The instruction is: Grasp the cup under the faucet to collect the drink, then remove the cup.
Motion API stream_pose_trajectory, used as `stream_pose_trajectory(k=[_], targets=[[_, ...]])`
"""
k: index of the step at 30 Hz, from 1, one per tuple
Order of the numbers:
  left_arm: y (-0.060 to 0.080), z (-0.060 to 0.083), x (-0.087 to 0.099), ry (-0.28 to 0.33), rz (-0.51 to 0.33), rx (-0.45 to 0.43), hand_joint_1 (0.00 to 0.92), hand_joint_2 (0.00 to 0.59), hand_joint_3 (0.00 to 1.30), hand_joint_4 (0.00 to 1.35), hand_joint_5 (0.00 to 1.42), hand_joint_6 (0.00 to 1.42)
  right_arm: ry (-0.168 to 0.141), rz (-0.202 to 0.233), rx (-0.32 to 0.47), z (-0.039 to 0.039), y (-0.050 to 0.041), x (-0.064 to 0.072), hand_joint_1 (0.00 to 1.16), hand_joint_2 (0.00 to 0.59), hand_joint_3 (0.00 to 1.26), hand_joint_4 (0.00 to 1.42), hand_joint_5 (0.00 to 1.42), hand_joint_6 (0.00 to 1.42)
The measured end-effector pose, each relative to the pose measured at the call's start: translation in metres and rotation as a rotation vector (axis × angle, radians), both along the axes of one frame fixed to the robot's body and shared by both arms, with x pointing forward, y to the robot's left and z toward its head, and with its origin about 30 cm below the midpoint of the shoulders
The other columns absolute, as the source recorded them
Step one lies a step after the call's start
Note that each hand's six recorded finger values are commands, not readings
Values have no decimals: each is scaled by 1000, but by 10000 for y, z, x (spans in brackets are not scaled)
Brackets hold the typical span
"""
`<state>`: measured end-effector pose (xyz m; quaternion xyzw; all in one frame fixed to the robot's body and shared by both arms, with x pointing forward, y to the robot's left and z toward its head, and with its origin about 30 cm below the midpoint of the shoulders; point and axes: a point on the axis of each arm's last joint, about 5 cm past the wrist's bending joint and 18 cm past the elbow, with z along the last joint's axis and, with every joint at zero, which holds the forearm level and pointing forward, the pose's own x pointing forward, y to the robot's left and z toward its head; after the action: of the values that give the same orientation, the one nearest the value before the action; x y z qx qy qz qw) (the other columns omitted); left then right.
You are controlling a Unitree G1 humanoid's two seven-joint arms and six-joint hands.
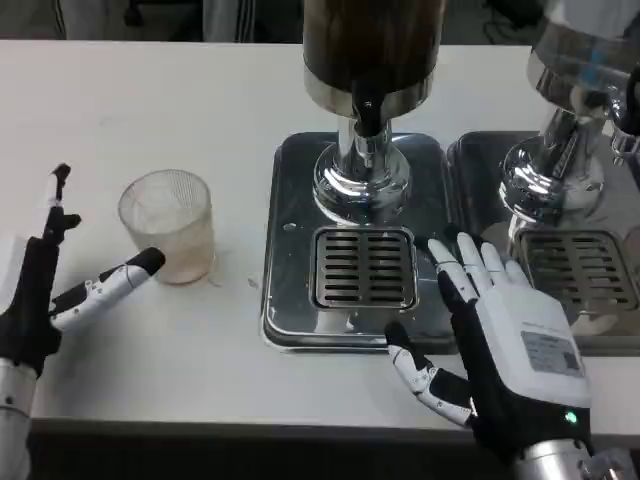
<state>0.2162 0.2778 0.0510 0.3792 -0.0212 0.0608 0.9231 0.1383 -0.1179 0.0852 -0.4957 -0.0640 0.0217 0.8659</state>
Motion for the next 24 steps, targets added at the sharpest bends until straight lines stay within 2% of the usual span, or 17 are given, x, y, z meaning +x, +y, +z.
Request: stream_pose_trajectory(k=[4,10,15,20,24], targets=[[0,23,62,37,-19,-8,280,5,0,0,217,248,-5,4,2,10,9,-1,524,414,139,16,0,0],[-50,95,208,61,-51,22,304,13,0,0,243,279,-19,6,-10,27,8,-1,529,413,163,31,0,2],[-79,132,287,87,-62,46,319,12,0,0,252,304,-16,4,-11,24,5,-14,530,411,176,40,0,2],[-92,154,338,123,-69,56,325,20,18,6,264,322,-8,-10,-8,21,3,-28,531,409,177,43,0,2],[-114,164,368,135,-75,66,341,22,41,17,276,345,-20,-19,-6,48,-5,-23,531,408,178,48,0,2]])
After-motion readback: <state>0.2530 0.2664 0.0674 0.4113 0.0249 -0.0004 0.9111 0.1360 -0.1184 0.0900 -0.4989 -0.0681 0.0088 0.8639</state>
